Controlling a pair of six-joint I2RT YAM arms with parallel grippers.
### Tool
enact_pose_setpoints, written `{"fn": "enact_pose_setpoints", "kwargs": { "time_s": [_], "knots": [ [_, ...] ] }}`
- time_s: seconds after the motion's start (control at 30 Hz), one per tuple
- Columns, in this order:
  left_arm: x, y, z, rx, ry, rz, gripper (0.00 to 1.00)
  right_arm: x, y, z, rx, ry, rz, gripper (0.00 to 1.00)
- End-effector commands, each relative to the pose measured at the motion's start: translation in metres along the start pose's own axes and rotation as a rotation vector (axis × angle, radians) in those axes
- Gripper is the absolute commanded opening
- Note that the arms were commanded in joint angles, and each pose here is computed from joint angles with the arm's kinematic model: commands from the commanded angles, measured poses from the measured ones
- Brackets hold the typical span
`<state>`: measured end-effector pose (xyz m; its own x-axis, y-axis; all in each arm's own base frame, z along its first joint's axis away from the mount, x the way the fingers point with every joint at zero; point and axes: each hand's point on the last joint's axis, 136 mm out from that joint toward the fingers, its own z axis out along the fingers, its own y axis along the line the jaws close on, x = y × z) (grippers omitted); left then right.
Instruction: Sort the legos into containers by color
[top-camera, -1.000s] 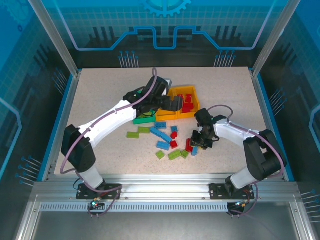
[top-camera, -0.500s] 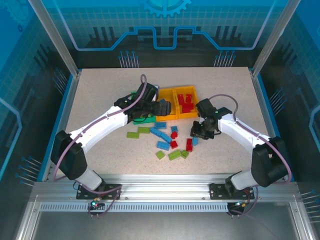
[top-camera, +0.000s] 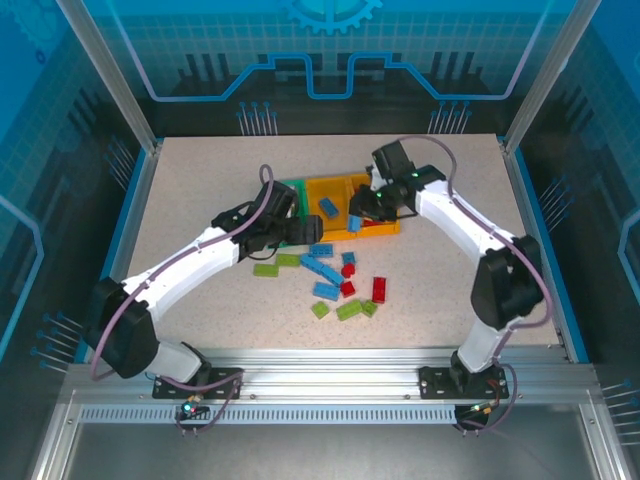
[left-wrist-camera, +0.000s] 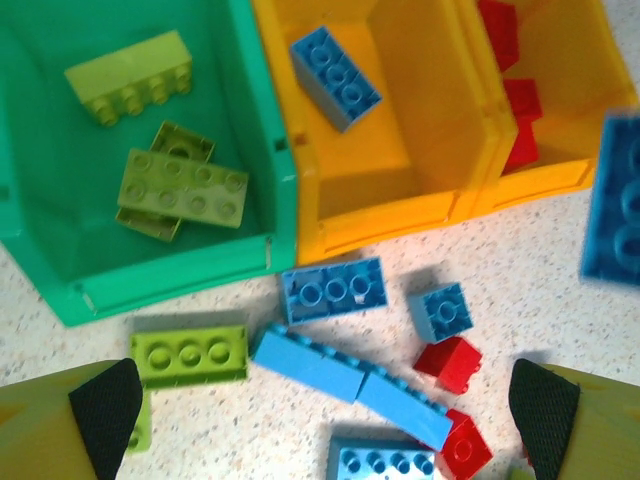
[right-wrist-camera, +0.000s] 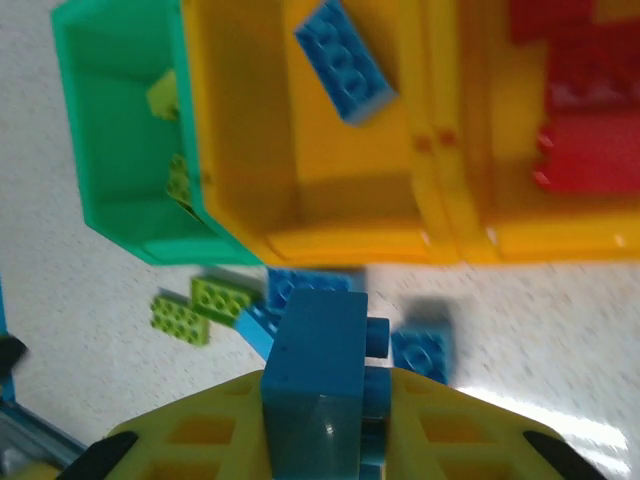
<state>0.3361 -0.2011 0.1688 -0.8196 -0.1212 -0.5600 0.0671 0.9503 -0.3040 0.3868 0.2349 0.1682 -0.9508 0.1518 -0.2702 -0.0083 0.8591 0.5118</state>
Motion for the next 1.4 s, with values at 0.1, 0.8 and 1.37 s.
{"fn": "enact_pose_setpoints", "kwargs": {
  "time_s": [0.1,0.8,1.37],
  "knots": [
    [0.019,0.024,-0.007,-0.056,0.013,-0.055,0.99,-0.028,0.027,0.039,-0.078,0.058,0.004,0.27],
    [0.047,0.042,-0.006,-0.086,0.047,-0.098,0.99,-0.017,0.027,0.018,0.042,0.026,-0.124,0.69],
    [0.061,0.048,-0.001,-0.083,0.071,-0.116,0.99,0.146,-0.119,0.009,0.355,0.208,-0.019,0.7]
  ]
}}
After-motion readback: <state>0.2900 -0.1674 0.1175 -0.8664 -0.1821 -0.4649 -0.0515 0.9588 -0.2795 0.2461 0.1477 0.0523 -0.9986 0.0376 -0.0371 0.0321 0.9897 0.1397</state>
